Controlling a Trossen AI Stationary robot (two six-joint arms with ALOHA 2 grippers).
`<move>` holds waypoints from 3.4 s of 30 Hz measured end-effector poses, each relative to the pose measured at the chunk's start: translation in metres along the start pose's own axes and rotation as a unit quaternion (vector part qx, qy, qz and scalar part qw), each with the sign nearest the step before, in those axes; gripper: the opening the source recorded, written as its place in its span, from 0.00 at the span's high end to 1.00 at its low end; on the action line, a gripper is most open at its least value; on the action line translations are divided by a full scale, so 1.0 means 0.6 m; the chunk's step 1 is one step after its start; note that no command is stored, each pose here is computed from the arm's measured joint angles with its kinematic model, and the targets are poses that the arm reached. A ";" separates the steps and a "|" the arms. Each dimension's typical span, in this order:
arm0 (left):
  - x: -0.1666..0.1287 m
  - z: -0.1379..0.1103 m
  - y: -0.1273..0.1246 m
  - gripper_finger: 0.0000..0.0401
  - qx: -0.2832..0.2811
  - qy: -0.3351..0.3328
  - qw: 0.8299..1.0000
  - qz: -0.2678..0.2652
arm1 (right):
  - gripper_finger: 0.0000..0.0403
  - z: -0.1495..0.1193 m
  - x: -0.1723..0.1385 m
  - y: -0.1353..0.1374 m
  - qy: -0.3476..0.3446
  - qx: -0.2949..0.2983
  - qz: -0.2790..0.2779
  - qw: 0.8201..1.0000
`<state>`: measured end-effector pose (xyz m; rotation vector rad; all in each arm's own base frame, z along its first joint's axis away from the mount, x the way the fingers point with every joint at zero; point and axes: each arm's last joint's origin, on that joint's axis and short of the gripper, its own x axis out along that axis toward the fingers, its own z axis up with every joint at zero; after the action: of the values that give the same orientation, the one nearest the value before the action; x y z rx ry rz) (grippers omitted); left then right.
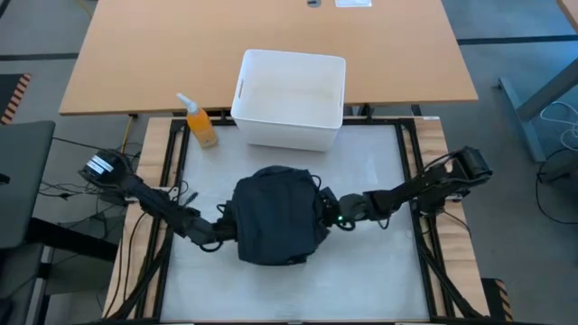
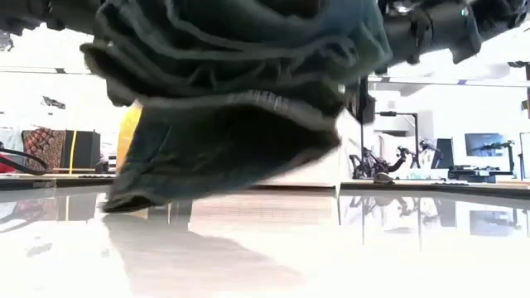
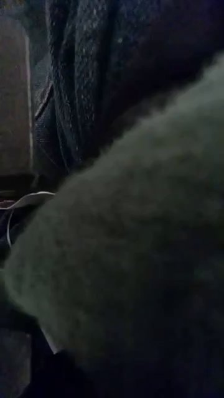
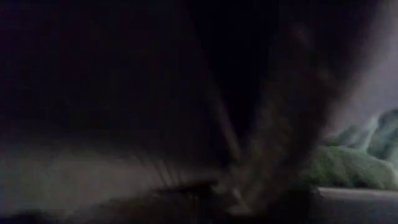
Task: Fold laundry
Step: Put the folded clothes into the white laundry bin
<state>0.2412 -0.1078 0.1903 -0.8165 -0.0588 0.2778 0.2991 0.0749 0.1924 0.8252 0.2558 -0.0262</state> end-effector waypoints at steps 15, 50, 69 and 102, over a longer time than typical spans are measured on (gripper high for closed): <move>0.011 0.142 -0.084 0.87 0.089 -0.066 0.993 -0.027 | 0.83 0.128 -0.051 0.064 -0.104 -0.069 0.016 0.992; 0.273 0.678 0.076 0.91 0.077 0.081 0.986 0.127 | 0.83 0.584 -0.175 -0.077 -0.073 -0.038 -0.321 0.943; 0.314 0.600 0.284 0.90 0.129 0.266 0.884 0.363 | 0.84 0.547 -0.074 -0.263 0.058 -0.085 -0.450 0.887; 0.301 0.647 0.132 0.89 0.318 0.254 0.866 0.291 | 0.81 0.577 -0.101 -0.223 0.086 -0.145 -0.500 0.849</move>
<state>0.3358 0.2679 0.3893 -0.2005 0.7588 0.6023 0.2985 -0.2731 0.3346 0.3141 0.8219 -0.8815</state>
